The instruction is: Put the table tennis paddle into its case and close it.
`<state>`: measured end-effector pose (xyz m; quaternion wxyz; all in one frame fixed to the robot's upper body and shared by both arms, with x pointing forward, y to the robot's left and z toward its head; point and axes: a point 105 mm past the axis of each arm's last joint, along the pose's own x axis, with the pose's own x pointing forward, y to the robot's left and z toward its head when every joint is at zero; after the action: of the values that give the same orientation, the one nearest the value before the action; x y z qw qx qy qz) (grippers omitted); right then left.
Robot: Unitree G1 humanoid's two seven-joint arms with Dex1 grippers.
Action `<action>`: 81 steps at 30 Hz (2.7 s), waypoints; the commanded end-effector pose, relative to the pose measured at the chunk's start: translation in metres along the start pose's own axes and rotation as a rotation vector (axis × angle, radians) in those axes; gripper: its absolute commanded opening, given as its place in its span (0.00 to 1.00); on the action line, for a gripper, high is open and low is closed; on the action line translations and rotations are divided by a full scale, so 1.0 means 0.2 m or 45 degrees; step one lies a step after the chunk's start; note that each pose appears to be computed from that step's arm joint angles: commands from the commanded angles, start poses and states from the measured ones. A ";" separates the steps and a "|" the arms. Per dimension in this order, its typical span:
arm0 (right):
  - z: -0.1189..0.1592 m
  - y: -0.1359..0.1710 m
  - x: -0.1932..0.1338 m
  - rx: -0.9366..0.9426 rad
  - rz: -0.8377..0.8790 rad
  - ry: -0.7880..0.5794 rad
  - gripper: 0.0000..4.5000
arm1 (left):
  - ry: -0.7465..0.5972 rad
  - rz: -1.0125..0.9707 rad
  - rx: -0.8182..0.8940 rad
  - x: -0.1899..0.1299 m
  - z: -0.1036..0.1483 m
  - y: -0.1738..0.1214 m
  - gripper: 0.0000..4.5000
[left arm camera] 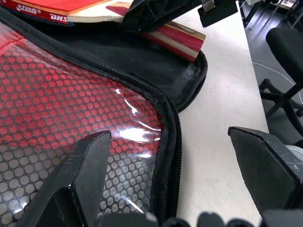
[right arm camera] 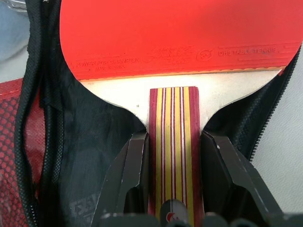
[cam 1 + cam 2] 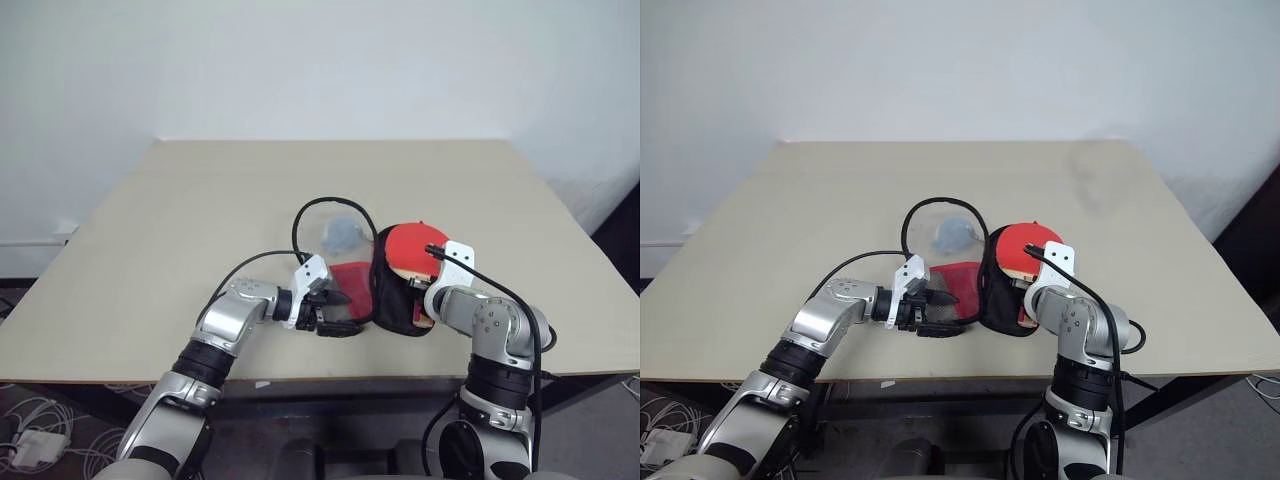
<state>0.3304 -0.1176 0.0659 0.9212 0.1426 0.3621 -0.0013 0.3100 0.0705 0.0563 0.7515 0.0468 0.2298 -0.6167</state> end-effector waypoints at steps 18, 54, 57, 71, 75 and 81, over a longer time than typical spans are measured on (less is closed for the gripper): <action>0.08 0.17 -0.10 -0.004 0.161 -0.073 0.26 | -0.016 -0.019 0.050 0.05 0.06 0.01 0.94; 0.36 -0.29 -0.44 -0.399 0.140 -0.575 0.92 | -0.422 0.399 0.071 -0.47 0.45 0.32 0.94; 0.34 -0.36 -0.37 -0.368 0.125 -0.557 0.92 | -0.389 0.587 0.003 -0.54 0.39 0.47 0.94; 0.12 -0.64 -0.13 -0.209 -0.067 -0.499 0.92 | -0.052 0.960 0.065 -0.49 0.05 0.66 0.94; 0.13 -0.66 -0.14 -0.203 -0.076 -0.526 0.92 | -0.092 0.802 0.120 -0.30 0.09 0.60 0.94; 0.17 -0.67 -0.17 -0.116 -0.095 -0.617 0.92 | -0.188 0.578 0.243 -0.03 0.23 0.47 0.94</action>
<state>0.3097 -0.2561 0.0578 0.9804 0.0757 0.1755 -0.0473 0.4055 0.0976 0.0505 0.8812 0.1169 0.1523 -0.4320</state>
